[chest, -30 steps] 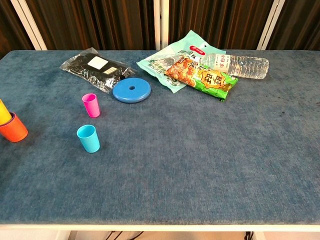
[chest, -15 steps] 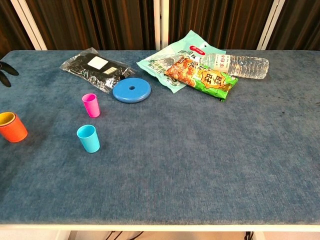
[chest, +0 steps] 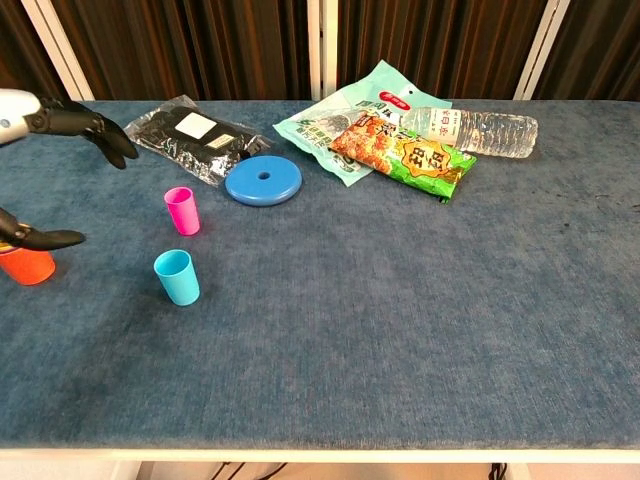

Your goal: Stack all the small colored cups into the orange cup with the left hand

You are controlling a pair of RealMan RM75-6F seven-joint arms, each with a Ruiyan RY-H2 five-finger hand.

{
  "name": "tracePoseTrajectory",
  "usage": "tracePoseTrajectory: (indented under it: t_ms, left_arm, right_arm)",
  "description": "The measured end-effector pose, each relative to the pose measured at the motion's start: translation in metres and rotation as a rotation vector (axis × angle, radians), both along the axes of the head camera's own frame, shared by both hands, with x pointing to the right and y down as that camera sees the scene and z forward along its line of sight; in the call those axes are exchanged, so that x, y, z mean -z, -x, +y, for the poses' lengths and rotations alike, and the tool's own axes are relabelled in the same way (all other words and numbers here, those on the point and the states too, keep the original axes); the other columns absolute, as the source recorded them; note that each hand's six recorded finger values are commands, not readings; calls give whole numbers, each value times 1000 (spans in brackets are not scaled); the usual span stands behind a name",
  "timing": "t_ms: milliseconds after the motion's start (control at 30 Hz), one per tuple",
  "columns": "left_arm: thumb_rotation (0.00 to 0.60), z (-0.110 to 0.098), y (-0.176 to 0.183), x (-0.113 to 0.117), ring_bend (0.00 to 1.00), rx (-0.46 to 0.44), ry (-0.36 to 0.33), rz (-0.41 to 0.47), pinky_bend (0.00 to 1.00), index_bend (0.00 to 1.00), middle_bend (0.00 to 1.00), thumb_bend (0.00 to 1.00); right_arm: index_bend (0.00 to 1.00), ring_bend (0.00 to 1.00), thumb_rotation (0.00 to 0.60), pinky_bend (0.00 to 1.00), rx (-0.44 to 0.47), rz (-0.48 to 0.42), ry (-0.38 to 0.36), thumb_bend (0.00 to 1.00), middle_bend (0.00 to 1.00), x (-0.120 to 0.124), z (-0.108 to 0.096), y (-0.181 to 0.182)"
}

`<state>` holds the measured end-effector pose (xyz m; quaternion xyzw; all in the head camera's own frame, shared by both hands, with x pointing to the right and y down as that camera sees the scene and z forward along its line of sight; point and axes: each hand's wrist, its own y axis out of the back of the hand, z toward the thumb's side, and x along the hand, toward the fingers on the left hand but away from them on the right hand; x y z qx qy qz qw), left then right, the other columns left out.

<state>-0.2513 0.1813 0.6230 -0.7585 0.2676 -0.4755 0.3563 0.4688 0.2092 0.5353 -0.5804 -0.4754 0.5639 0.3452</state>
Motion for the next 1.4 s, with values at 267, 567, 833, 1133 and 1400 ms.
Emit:
tracePoseTrajectory:
  t_ms: [267, 567, 833, 1133, 1400]
  left_arm:
    - [600, 15, -36, -31, 57, -135, 11, -46, 0, 256, 247, 221]
    - [600, 18, -39, -55, 57, -146, 40, -101, 0, 297, 270, 235]
    - [600, 16, -37, -72, 77, -149, 36, -114, 0, 378, 377, 254]
    - [600, 13, -39, -77, 87, -140, 24, -79, 0, 403, 408, 254]
    - [600, 10, -42, -79, 111, -117, 26, -55, 10, 472, 450, 263]
  right_arm:
    - [0, 0, 600, 0, -18, -2, -1, 282, 0, 1, 2, -6]
    - [0, 0, 600, 0, -27, -3, 7, 282, 0, -1, 3, -10]
    - [0, 0, 600, 0, -49, -7, 18, 282, 0, -4, 5, -17]
    - [0, 0, 600, 0, -51, -24, 29, 283, 0, -8, 5, -19]
    - [0, 0, 600, 0, -58, -23, 34, 283, 0, -10, 5, -21]
